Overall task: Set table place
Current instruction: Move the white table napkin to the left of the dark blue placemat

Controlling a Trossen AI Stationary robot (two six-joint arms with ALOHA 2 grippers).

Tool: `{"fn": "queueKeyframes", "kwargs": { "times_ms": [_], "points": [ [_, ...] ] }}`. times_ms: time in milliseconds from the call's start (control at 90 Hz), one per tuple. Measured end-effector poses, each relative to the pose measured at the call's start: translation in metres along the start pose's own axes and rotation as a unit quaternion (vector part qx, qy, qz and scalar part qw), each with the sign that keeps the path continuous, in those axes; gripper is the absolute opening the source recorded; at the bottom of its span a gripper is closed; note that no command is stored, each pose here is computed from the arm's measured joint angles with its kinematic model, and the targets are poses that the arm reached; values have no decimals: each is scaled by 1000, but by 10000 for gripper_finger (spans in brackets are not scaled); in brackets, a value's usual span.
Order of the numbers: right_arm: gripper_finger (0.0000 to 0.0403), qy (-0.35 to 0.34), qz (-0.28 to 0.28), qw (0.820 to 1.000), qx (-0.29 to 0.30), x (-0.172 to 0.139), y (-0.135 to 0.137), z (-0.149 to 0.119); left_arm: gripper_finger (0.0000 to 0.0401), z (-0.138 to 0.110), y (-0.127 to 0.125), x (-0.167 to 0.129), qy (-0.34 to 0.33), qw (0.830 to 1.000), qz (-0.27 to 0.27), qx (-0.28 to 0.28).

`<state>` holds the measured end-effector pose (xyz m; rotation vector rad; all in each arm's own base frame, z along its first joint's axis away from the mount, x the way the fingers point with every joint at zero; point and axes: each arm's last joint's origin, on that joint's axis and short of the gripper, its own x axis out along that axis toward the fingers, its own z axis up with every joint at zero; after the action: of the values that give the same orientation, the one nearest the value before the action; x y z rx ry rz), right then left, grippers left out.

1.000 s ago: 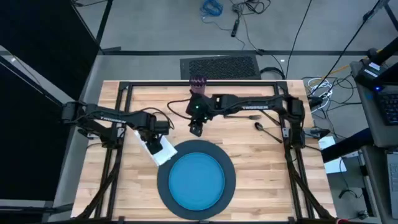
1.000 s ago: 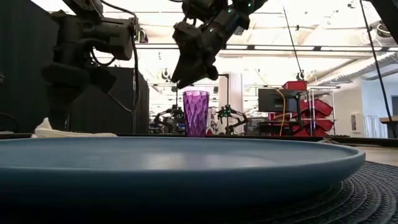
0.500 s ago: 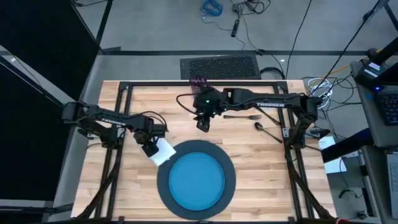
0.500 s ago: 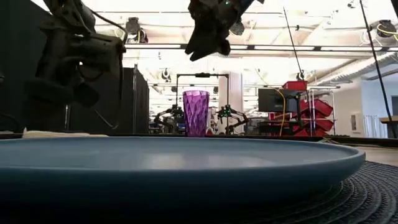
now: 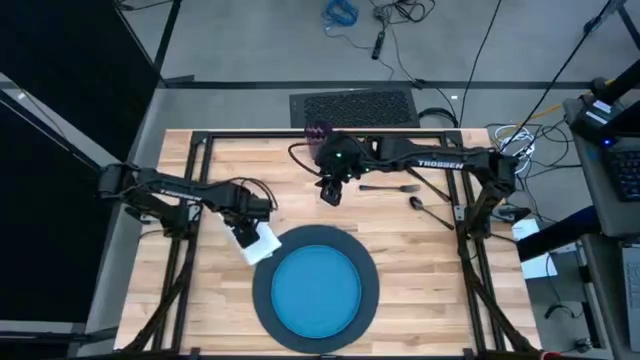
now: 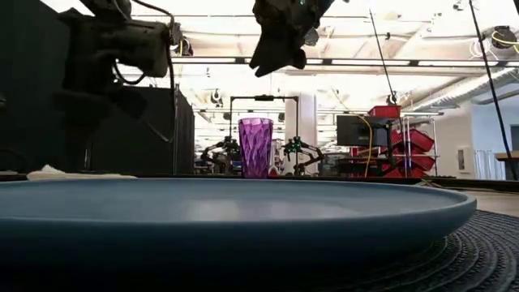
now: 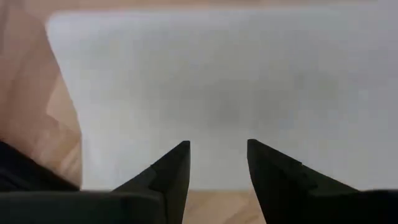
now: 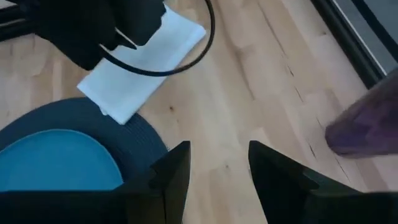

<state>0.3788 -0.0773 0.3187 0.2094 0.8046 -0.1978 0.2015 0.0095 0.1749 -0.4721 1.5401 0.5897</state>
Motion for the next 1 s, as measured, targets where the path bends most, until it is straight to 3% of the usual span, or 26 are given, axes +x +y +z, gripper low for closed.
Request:
{"fn": "queueKeyframes", "kwargs": {
  "times_ms": [200, 422, 656, 1000],
  "points": [
    [148, 18, -4, 1000, 4, 0, -5, -3, 143, 10, -8, 3, -40, 999, -31, -20],
    [148, 34, -5, 999, 4, -8, -4, -6, 143, 14, -12, 15, -17, 1000, -13, -17],
    [148, 13, -3, 1000, 3, -34, -3, -4, 143, 15, -18, 28, 19, 1000, -8, 20],
    [148, -13, 0, 1000, 1, -60, -1, -2, 143, -9, -38, 26, 73, 992, -43, 89]
  ]
}}
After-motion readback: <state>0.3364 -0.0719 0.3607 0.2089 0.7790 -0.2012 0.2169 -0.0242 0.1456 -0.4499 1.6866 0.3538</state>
